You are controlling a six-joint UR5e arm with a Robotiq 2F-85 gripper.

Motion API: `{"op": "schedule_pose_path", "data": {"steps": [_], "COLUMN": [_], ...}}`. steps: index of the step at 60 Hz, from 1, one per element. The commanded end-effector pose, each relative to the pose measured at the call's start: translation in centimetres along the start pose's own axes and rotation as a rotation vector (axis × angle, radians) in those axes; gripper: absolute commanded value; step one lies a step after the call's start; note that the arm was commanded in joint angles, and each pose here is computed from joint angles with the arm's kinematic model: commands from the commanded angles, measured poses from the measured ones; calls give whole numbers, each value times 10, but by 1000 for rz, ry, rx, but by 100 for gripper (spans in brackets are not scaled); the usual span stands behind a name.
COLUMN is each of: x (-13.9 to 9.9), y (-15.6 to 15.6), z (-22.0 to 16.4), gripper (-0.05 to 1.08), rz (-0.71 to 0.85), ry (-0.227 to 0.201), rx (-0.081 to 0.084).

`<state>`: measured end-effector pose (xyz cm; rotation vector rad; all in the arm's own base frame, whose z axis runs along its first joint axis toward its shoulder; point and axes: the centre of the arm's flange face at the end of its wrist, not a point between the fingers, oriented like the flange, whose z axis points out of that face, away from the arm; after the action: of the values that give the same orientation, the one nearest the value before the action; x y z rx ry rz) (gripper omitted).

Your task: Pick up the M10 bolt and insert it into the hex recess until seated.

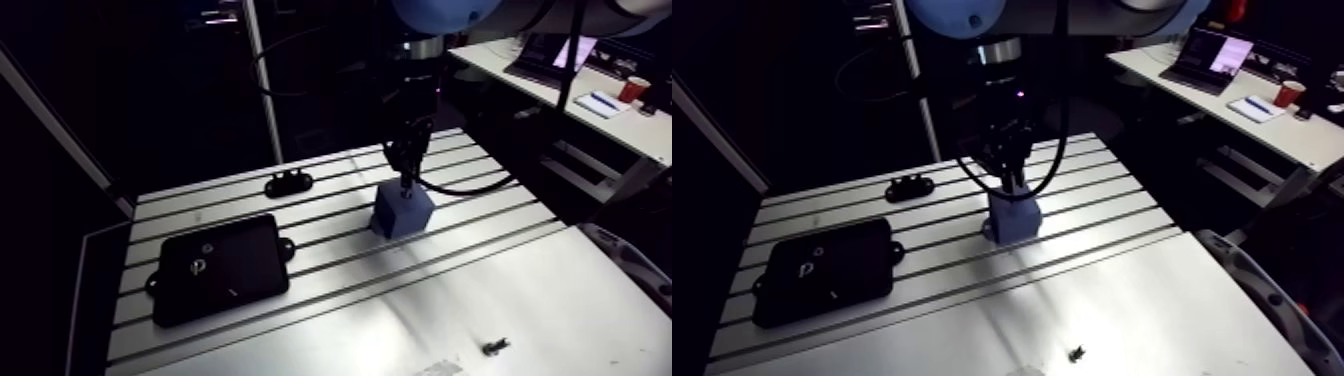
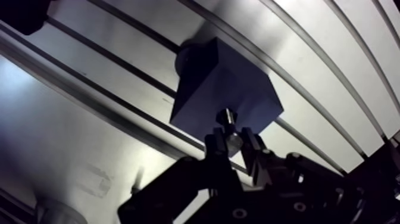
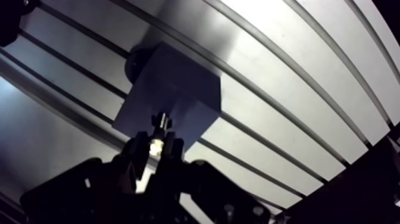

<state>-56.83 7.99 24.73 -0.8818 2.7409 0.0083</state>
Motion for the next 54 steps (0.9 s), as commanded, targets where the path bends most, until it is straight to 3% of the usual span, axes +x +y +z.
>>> {"op": "schedule_pose_path", "data": {"steps": [1,13,14,15,16,17,18,19,20,21,24,39,54], "x": [1,0,0,0,0,0,0,0,-1,-1,-2,-2,-1], "y": [-1,-1,-2,-2,-2,-2,-3,-3,-3,-3,-5,-6,-4], "z": [1,1,2,2,3,3,4,4,4,4,3,4,1], "gripper": [85,80,72,72,55,55,33,33,17,17,2,1,1], "rz": [0,0,-4,-4,-4,-4,0,0,0,0,-13,-13,-9], "ry": [3,4,3,3,2,2,1,1,1,1,1,3,16], "rx": [-5,-6,-4,-4,-3,-3,-2,-2,-1,-1,-1,0,-16]}}
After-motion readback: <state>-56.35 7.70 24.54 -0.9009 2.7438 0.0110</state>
